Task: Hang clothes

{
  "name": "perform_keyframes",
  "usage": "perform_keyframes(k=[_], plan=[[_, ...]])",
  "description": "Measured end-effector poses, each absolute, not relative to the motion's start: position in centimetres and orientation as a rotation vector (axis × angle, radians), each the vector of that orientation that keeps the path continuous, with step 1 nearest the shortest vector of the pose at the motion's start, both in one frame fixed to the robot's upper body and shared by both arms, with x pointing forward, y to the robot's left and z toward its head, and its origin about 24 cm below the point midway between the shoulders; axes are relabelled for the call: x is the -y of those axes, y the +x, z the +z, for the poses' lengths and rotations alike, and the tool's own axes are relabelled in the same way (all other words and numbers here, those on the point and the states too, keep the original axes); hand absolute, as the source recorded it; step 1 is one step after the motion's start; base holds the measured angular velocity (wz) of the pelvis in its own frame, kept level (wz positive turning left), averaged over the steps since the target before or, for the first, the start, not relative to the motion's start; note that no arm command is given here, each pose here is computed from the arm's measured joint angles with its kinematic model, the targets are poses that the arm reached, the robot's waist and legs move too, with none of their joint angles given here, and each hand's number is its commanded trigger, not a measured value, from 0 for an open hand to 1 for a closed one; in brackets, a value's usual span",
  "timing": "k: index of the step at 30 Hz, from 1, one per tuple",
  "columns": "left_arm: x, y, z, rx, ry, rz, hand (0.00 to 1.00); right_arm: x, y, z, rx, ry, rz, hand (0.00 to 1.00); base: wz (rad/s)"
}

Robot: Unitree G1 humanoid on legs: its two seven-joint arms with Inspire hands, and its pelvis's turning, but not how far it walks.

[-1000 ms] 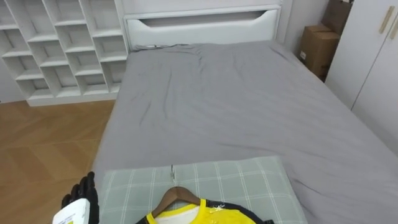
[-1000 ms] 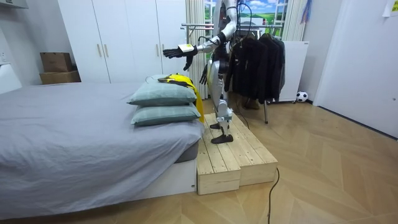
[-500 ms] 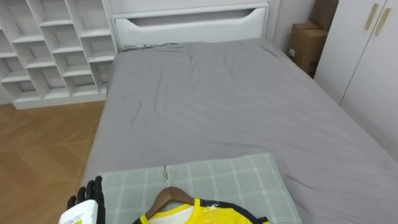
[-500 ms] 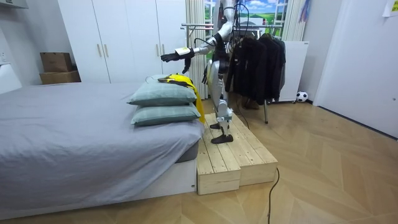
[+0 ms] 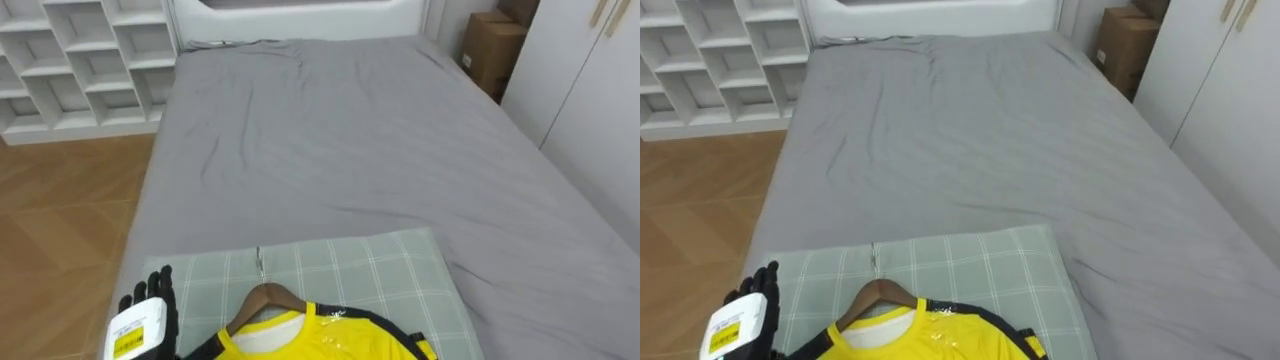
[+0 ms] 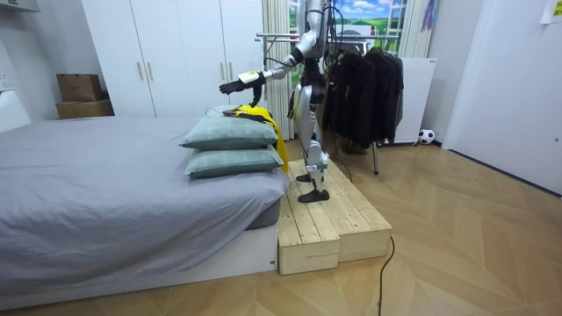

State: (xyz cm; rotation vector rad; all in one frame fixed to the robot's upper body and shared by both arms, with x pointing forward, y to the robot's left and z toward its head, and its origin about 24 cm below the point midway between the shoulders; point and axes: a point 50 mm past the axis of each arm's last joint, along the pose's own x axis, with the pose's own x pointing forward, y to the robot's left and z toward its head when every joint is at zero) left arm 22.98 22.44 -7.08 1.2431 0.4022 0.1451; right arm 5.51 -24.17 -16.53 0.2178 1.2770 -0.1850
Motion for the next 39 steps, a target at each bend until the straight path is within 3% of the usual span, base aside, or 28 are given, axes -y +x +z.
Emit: perform_keyframes(k=[11, 22, 39], plan=[[-22.2, 23.4, -7.9, -0.463, 1.198, 0.127, 0.0, 23.1, 8.6, -16.4, -1.265, 0.133, -0.079, 0.0, 0.01], [-21.4, 28.5, -4.9, -0.366, 1.187, 0.17, 0.0, 22.4, 12.0, -15.7, -1.237, 0.008, 0.006, 0.0, 0.03], [-20.2, 27.1, -6.7, -0.417, 1.105, 0.139, 0.0, 21.7, 13.4, -15.5, -1.219, -0.014, 0.031, 0.0, 0.0]])
